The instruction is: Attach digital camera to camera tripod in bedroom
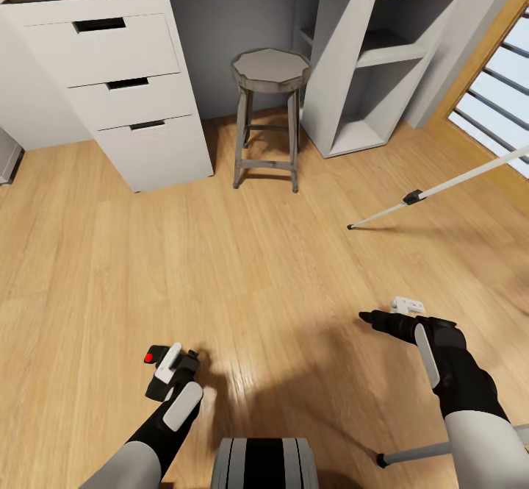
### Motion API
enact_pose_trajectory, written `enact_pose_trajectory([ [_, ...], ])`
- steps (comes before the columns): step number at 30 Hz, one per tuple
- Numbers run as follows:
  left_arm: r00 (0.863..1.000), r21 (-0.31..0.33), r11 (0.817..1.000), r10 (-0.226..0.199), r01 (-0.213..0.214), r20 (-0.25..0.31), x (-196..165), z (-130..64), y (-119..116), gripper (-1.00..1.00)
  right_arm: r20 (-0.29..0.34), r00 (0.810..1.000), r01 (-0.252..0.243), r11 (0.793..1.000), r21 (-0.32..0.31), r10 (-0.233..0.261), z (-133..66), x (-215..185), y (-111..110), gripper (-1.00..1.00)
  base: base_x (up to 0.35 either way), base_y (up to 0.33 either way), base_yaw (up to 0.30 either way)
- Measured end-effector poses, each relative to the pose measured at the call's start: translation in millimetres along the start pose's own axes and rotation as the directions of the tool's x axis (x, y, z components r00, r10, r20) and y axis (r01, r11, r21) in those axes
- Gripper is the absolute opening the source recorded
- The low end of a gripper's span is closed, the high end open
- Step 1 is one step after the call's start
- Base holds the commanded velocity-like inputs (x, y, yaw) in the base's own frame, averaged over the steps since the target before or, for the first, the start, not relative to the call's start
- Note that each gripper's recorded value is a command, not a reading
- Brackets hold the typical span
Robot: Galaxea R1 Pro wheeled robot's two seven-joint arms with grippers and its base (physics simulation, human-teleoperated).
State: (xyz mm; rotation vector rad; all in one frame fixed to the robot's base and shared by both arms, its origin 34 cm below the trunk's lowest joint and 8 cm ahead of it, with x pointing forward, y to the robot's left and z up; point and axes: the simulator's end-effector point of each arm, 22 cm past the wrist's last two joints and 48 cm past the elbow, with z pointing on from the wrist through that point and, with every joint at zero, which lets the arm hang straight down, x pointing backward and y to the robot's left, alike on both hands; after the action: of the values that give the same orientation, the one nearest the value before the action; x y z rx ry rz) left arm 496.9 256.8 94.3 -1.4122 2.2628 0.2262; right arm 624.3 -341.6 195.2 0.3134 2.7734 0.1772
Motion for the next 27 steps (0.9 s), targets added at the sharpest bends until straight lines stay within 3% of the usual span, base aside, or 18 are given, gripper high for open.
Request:
enact_pose_trajectory([
  [27, 1.0, -0.016, 1.0, 0.002, -0.002, -0.008, 3.8, 0.3, 6.2, 1.0, 0.0, 1.0, 0.0, 1.0, 0.001, 0.0, -0.1, -0.1, -0.4, 1.0, 0.0, 0.0, 0.0],
])
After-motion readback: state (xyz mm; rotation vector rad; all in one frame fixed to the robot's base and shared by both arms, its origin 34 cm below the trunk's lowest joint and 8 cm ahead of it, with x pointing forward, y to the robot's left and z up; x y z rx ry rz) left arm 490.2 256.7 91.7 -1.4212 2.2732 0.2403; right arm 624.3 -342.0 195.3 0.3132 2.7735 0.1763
